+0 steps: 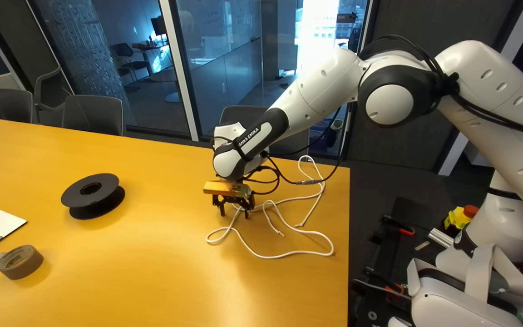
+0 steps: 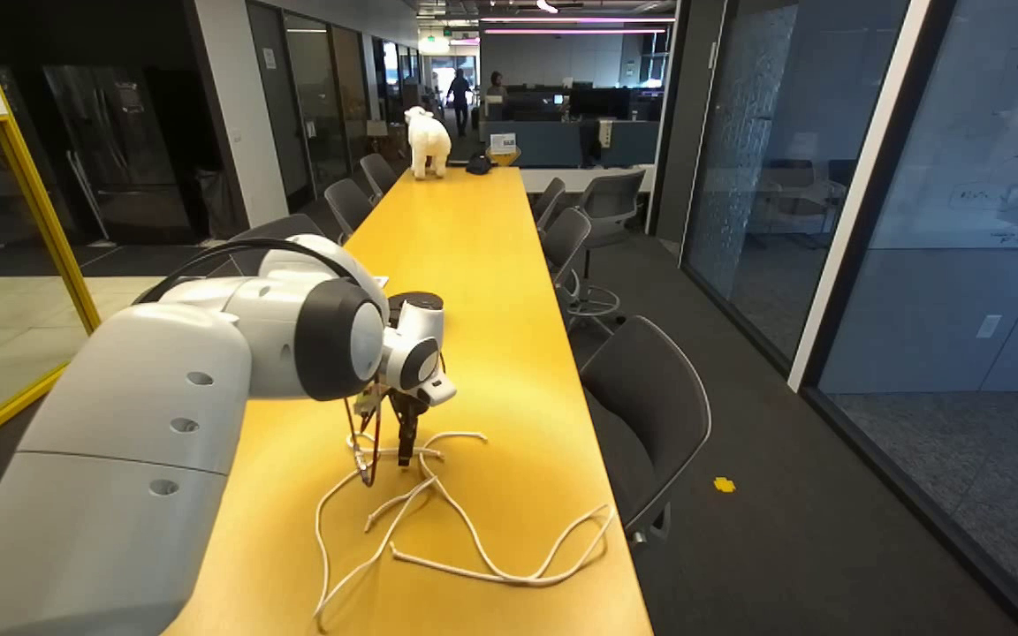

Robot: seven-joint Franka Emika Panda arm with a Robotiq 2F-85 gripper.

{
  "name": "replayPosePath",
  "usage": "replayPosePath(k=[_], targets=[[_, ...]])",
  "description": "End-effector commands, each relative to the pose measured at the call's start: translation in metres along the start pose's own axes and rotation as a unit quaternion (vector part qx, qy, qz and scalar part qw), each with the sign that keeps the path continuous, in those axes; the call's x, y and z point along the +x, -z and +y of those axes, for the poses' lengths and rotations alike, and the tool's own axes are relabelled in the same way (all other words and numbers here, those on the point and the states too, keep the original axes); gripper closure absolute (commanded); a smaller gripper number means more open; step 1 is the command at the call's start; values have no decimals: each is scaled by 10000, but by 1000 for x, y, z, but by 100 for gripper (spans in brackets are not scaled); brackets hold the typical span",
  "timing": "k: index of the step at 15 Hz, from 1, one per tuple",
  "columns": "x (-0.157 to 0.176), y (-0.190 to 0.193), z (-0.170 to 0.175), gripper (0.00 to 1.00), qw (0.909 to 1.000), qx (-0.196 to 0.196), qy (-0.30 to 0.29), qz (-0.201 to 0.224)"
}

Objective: Untangle the rope on the table.

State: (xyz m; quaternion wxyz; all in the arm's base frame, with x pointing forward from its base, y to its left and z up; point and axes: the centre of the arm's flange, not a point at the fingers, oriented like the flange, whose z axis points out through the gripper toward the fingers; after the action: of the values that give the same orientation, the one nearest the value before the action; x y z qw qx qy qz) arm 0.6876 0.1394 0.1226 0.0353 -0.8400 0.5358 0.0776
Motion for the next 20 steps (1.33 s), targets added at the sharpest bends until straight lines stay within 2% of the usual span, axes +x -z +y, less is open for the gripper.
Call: replayPosePath(k=[1,5,6,7,9,17,20], targets=[[-4,4,-3,0,9999,80,-59,137],[-3,8,-2,0,9998,132,-34,164],[-3,8,-2,5,9997,143,-29,184],[-3,8,-1,26,9996,151,0,225],[-2,9,-2,30,9996,165,29,246],[-2,20,2,91,9984,9,313,479],[-5,22,7,98,9975,-65,420,556]])
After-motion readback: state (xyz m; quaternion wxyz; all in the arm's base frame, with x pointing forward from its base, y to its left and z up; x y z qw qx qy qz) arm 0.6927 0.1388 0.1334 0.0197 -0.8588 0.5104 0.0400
